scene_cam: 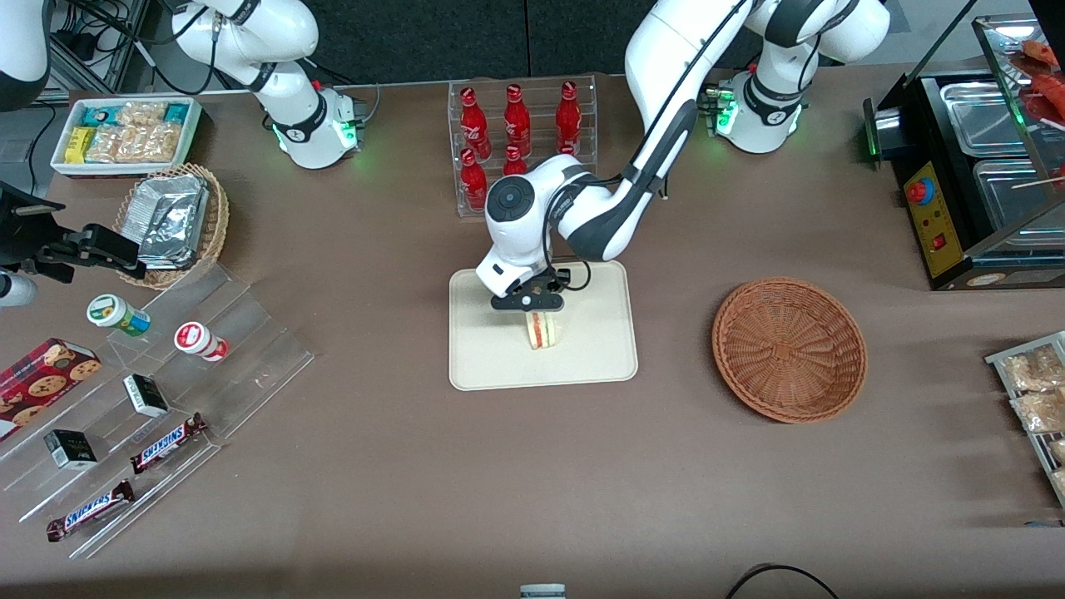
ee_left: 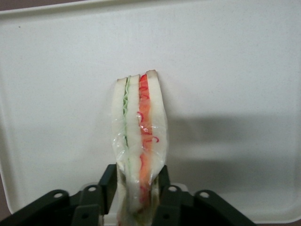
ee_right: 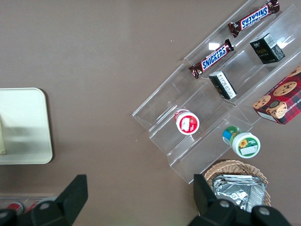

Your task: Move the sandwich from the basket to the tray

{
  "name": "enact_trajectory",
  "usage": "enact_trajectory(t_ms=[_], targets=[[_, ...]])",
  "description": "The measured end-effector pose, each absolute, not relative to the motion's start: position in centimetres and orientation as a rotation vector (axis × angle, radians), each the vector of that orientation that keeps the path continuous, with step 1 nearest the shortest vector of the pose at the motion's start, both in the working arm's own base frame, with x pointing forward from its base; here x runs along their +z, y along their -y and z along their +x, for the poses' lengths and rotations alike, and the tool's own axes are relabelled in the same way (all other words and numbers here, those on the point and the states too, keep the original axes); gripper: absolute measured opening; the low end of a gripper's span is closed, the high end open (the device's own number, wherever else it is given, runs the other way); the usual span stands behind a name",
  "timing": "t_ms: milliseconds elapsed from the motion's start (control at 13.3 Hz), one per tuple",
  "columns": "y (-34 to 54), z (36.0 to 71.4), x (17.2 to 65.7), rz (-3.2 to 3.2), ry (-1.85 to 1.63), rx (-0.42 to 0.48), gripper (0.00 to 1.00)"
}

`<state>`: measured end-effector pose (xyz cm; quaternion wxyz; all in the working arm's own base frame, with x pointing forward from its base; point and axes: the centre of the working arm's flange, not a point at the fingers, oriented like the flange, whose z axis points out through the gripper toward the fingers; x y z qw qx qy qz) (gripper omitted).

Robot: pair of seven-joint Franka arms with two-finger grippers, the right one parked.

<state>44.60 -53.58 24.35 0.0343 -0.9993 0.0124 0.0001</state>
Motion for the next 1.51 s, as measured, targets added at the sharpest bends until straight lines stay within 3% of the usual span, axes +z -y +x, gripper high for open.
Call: enact_trajectory(t_ms=[226, 376, 677, 1054, 1505], targets=[[53.2, 45.8, 27.2, -3.075, -0.007, -0.019, 0.83], [51.5, 47.3, 31.6, -3.063, 0.051, -0.017, 1.0], [45.1, 50.8, 42.2, -3.098, 0.255, 0.0, 1.0], [35.3, 53.7, 52.1, -3.121, 0.466, -0.005, 1.0], [21.5, 56.1, 56.6, -3.113, 0.293, 0.131, 1.0]])
